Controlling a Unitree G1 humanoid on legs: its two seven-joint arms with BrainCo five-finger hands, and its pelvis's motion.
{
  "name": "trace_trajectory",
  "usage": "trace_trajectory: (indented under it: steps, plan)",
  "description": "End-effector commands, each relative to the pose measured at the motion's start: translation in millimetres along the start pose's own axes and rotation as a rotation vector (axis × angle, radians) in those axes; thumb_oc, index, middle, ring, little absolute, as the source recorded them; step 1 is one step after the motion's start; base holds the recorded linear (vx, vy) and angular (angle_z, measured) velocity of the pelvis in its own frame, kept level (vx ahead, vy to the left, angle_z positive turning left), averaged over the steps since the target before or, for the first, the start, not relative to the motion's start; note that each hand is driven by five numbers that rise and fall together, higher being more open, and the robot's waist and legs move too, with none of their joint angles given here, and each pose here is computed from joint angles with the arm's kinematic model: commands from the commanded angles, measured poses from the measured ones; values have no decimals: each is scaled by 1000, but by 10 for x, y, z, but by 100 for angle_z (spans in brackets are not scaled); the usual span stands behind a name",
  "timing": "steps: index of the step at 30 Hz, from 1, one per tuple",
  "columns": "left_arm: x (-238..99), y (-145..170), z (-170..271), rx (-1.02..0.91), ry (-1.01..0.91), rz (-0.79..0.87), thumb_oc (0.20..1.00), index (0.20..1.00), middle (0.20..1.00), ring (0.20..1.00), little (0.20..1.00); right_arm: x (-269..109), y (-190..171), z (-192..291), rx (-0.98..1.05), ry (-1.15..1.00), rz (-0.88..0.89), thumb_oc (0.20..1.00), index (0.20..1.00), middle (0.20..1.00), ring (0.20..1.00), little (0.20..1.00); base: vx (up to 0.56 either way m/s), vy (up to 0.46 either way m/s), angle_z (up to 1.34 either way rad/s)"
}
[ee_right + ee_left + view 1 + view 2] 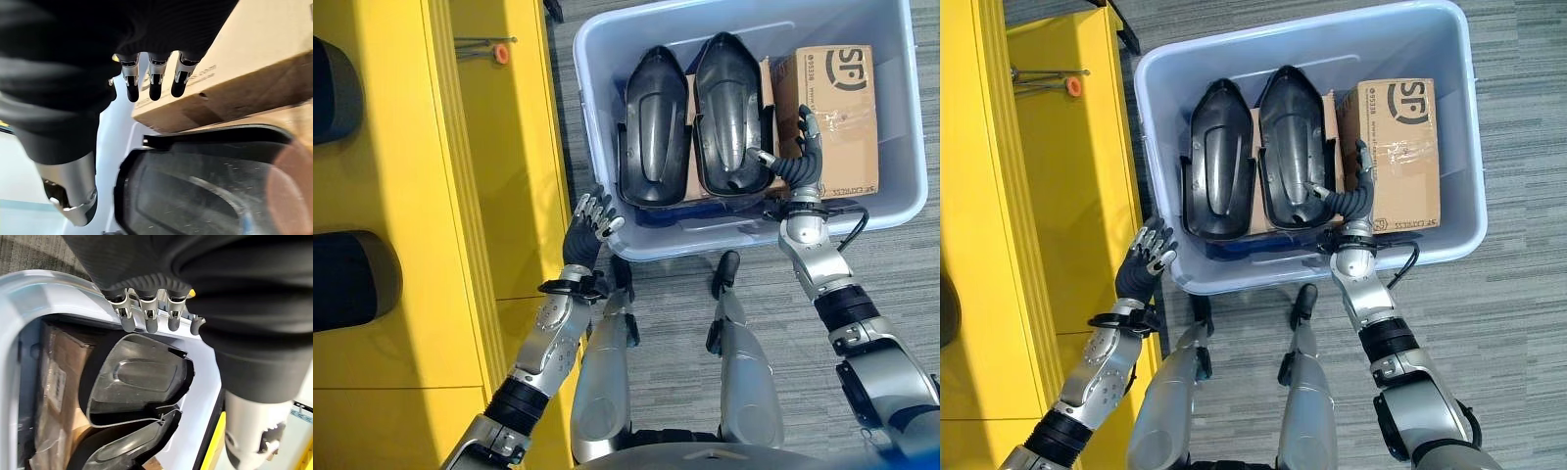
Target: Move parts from the plastic box to the shelf.
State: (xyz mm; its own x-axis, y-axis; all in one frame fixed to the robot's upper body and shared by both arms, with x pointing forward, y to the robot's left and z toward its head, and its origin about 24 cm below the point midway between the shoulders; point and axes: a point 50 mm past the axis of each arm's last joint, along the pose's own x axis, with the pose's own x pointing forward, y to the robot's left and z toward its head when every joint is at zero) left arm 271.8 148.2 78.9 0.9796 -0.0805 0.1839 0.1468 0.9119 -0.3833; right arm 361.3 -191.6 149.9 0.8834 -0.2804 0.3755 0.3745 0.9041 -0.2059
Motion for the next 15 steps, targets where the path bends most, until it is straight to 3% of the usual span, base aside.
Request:
trace_trajectory:
  steps: [1,15]
  plan:
    - [-33,-75,170,7,-97,-43,1000,1000,1000,1000,1000,204,-121,259,-27,-111,-57,1000,1000,1000,1000,1000,0,0,0]
    - [-21,-142,197,3,-105,-79,1000,1000,1000,1000,1000,412,-179,120,-111,4,-82,1000,1000,1000,1000,1000,0,0,0]
